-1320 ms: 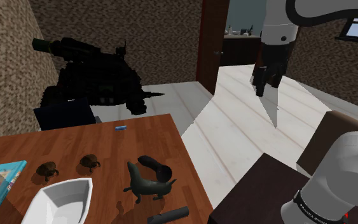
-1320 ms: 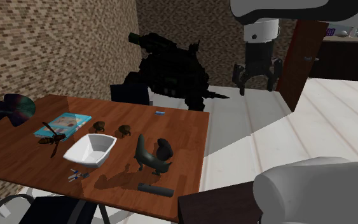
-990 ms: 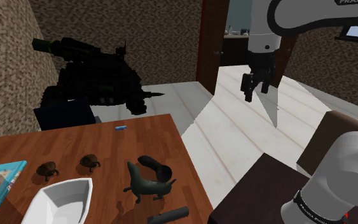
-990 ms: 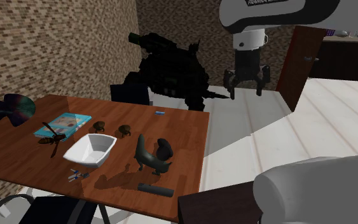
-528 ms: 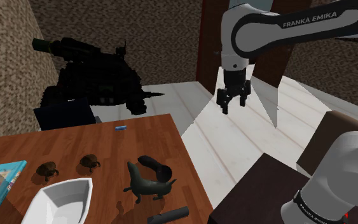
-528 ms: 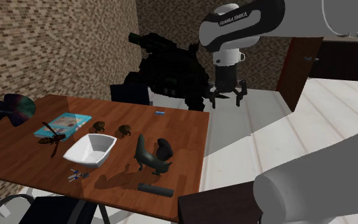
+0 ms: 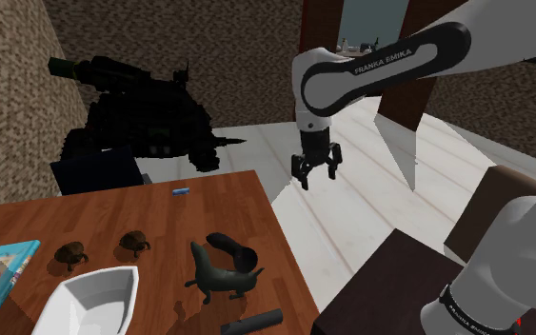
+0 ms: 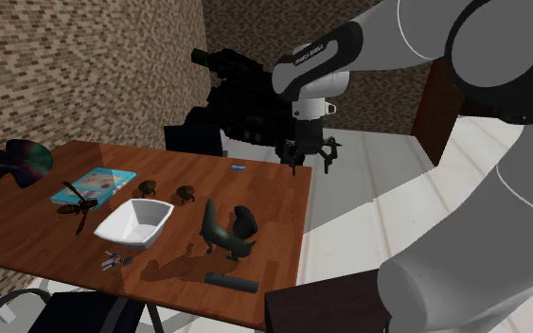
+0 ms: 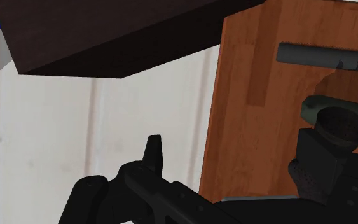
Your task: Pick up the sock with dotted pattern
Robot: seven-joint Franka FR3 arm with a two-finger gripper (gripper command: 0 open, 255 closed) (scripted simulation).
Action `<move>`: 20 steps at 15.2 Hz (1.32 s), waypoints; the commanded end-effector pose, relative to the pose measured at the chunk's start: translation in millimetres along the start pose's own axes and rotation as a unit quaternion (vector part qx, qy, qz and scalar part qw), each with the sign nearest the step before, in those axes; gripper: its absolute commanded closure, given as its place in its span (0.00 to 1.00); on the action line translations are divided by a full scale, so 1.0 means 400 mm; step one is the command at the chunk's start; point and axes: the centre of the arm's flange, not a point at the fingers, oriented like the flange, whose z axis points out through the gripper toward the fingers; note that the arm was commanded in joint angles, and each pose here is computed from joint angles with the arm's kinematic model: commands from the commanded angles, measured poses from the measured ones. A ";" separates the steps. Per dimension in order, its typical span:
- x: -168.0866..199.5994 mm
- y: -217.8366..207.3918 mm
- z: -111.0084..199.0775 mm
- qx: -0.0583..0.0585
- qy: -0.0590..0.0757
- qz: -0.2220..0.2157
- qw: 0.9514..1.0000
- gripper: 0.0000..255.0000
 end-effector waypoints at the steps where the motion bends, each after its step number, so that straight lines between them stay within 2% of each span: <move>1: 0.047 -0.045 0.039 0.003 -0.010 0.008 1.000 0.00; 10: 0.244 -0.210 0.212 0.018 -0.053 0.040 0.998 0.00; 20: 0.457 -0.386 0.419 0.034 -0.100 0.076 0.992 0.00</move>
